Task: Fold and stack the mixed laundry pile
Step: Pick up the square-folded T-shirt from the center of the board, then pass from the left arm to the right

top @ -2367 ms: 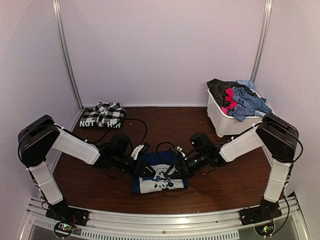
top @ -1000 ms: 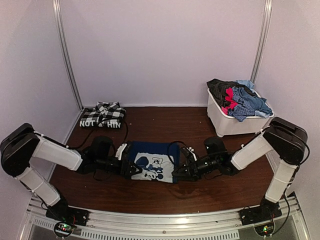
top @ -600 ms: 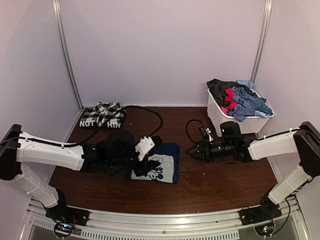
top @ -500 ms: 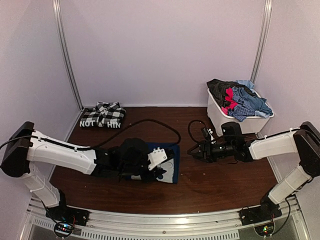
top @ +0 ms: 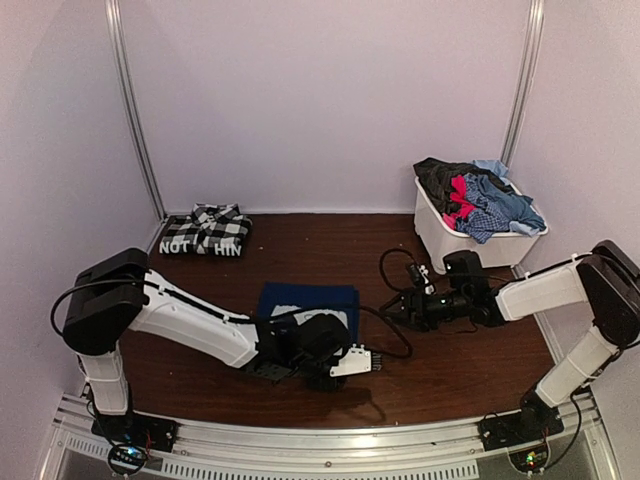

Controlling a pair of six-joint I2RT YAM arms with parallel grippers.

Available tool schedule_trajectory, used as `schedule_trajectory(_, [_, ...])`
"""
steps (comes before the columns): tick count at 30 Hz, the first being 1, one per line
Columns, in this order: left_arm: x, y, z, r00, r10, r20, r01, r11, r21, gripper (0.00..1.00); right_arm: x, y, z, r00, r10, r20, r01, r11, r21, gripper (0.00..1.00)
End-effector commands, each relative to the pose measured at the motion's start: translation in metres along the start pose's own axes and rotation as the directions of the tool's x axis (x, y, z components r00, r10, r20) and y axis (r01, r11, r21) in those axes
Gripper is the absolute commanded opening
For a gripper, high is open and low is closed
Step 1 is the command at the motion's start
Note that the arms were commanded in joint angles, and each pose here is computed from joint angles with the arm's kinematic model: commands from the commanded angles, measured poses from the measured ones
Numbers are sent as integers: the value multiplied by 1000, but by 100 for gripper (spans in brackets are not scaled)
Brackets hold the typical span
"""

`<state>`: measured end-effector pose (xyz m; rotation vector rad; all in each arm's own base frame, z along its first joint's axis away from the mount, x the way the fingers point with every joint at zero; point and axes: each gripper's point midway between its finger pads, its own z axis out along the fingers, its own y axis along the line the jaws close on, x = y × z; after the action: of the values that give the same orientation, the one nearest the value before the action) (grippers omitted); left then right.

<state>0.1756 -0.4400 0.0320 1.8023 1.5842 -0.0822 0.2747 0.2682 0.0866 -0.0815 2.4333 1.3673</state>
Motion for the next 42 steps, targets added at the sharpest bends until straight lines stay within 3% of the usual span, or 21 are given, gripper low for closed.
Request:
schedule_trajectory(1, [-7,-2,13,999,45,1,-45,999,7,32,2,-5,3,1000,12,2,-12,1000,-19,62])
schedule_trajectory(4, [-7,-2,19,999,37,3,-37,999,-4,28,2,-8,7,1000,26,1,-26,1000,-11,62])
schedule_trajectory(9, [-20,13,13,998,-21,53,23,999,-44,0,4,-5,20,999,42,-21,-43,999,-21,67])
schedule_trajectory(16, [-44,42,-18,971,-122,207,131,991,-31,0,10,7,44,995,81,-57,-86,993,-82,74])
schedule_trajectory(23, [-49,45,-23,966,-128,227,138,990,-31,0,11,25,61,990,126,-70,-135,979,-154,80])
schedule_trajectory(31, [-54,48,-33,961,-124,249,135,991,-27,0,13,16,77,973,221,-67,-229,959,-168,70])
schedule_trajectory(42, [-52,30,-45,962,-66,265,66,998,7,0,-25,-7,104,960,281,-11,-279,946,-165,55])
